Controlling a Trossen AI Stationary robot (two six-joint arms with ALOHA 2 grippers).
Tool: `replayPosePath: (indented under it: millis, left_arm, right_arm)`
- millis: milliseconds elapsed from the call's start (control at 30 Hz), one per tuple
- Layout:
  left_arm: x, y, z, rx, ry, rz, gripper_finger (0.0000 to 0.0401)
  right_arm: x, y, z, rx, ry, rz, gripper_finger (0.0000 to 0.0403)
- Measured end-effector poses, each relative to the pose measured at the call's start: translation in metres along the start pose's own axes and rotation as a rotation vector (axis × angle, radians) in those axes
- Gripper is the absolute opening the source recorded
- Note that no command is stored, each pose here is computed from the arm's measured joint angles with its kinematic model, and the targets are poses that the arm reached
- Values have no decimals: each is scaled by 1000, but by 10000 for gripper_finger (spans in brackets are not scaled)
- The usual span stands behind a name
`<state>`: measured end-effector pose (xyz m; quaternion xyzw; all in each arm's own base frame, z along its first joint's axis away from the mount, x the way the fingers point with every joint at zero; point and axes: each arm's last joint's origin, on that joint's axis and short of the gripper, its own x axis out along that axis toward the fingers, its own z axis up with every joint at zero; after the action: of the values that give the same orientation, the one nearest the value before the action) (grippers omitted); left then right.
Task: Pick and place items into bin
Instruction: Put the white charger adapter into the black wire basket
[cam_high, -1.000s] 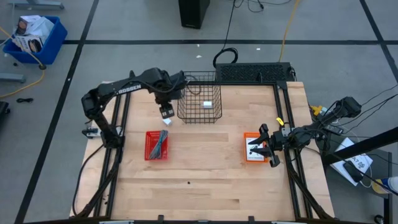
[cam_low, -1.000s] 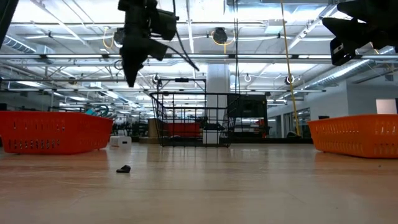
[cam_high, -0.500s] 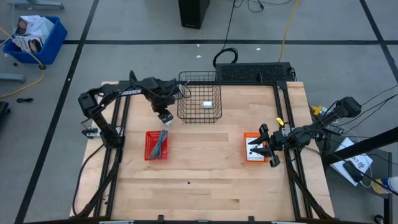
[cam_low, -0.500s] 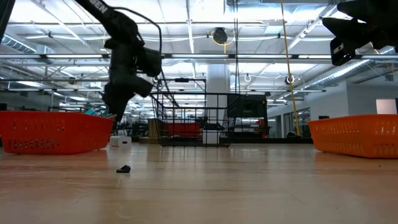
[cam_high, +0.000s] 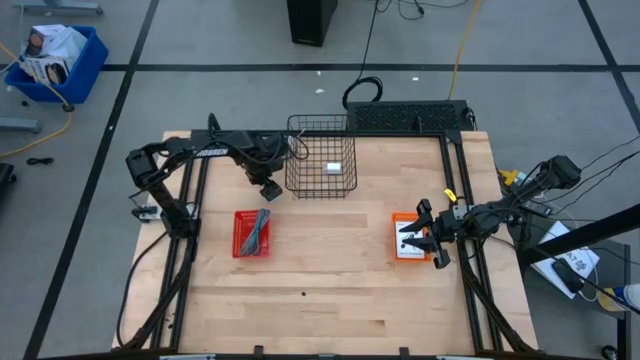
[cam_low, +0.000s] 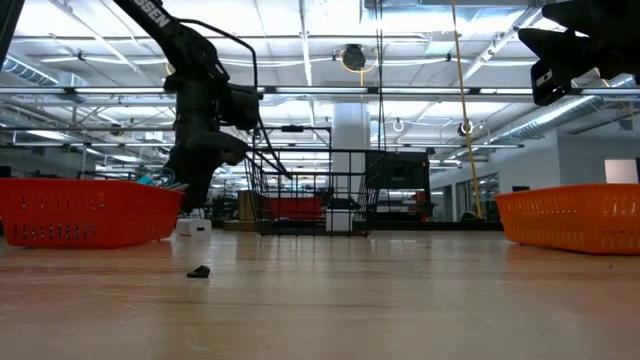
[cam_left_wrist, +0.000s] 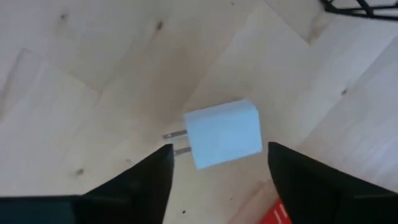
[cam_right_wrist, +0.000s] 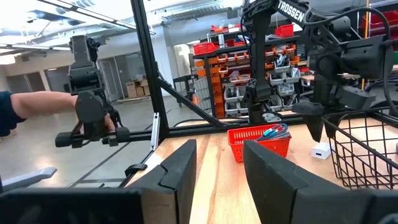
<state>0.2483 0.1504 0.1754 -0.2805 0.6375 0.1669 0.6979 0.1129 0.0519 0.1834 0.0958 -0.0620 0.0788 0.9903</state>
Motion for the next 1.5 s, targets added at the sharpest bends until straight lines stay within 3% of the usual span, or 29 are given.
replayPosePath:
  millis: [200, 400, 567, 1067, 1500]
  left_arm:
    - [2, -14, 0, 48, -8, -3, 310]
    - [6, -21, 1, 83, -24, 32, 325]
    - [6, -20, 2, 83, -31, 101, 317]
    - [35, -10, -14, 58, -35, 91, 313]
    - [35, -6, -11, 65, -61, 90, 247]
  right_arm:
    - [0, 0, 0, 0, 0, 0, 125]
    - [0, 0, 0, 0, 0, 0, 125]
    - [0, 0, 0, 0, 0, 0, 125]
    - [0, 0, 0, 0, 0, 0, 125]
    - [0, 0, 0, 0, 0, 0, 125]
